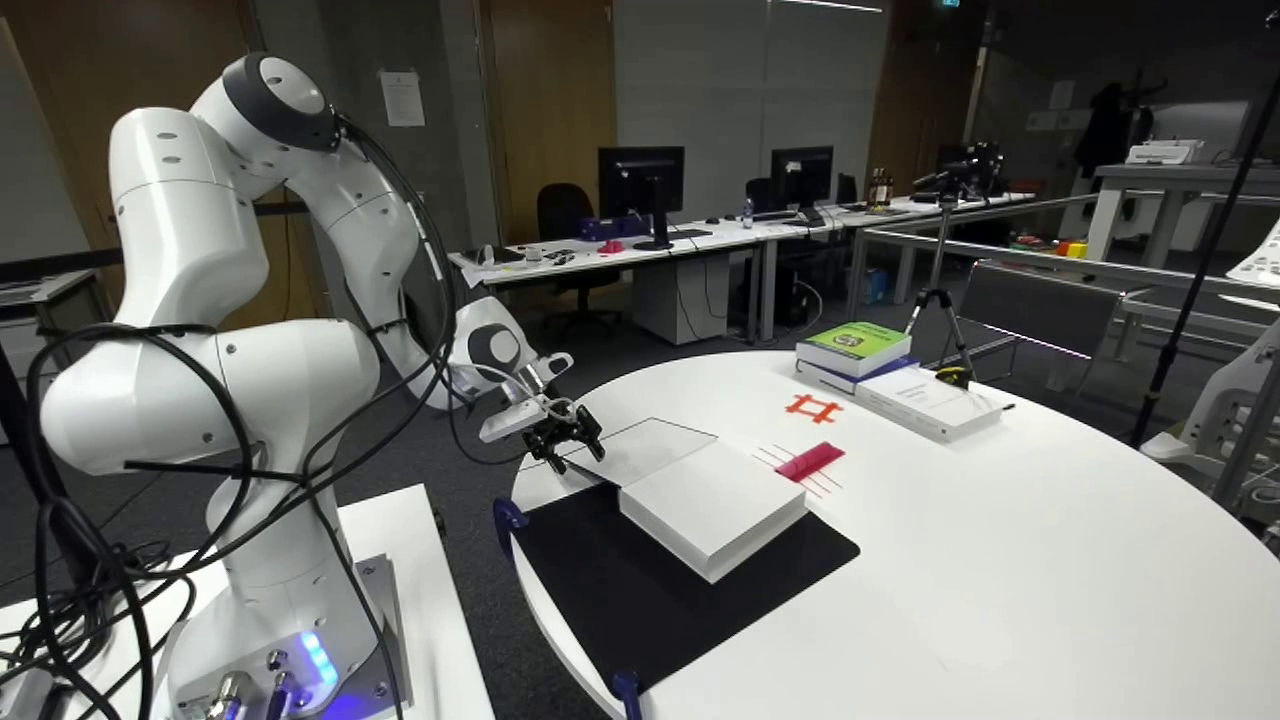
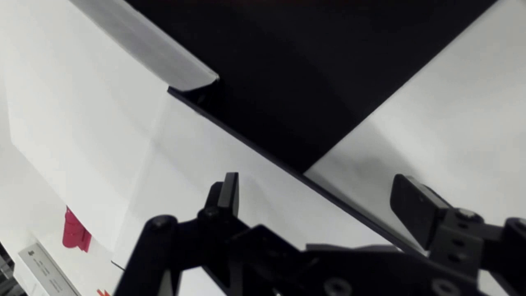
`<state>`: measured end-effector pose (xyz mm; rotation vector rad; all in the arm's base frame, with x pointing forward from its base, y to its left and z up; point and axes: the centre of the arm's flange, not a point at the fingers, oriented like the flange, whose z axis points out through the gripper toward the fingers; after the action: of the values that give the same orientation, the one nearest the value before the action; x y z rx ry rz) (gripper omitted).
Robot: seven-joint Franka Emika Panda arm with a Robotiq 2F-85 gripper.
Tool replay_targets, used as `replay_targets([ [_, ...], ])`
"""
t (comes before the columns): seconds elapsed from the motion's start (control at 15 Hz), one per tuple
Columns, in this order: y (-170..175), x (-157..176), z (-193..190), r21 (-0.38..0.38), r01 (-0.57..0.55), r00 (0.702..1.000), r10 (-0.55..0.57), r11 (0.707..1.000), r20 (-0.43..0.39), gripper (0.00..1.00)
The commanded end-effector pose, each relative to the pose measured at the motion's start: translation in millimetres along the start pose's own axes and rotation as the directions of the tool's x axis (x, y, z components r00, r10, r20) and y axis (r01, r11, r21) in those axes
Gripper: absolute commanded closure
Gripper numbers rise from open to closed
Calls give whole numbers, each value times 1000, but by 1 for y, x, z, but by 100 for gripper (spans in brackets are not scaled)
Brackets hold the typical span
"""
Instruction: Close the book
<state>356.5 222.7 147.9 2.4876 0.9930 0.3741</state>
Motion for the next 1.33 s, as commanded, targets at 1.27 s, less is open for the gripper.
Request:
replay_targets([
  [1.27,45,13,38,-101,607,751,-611,788,-251,0],
])
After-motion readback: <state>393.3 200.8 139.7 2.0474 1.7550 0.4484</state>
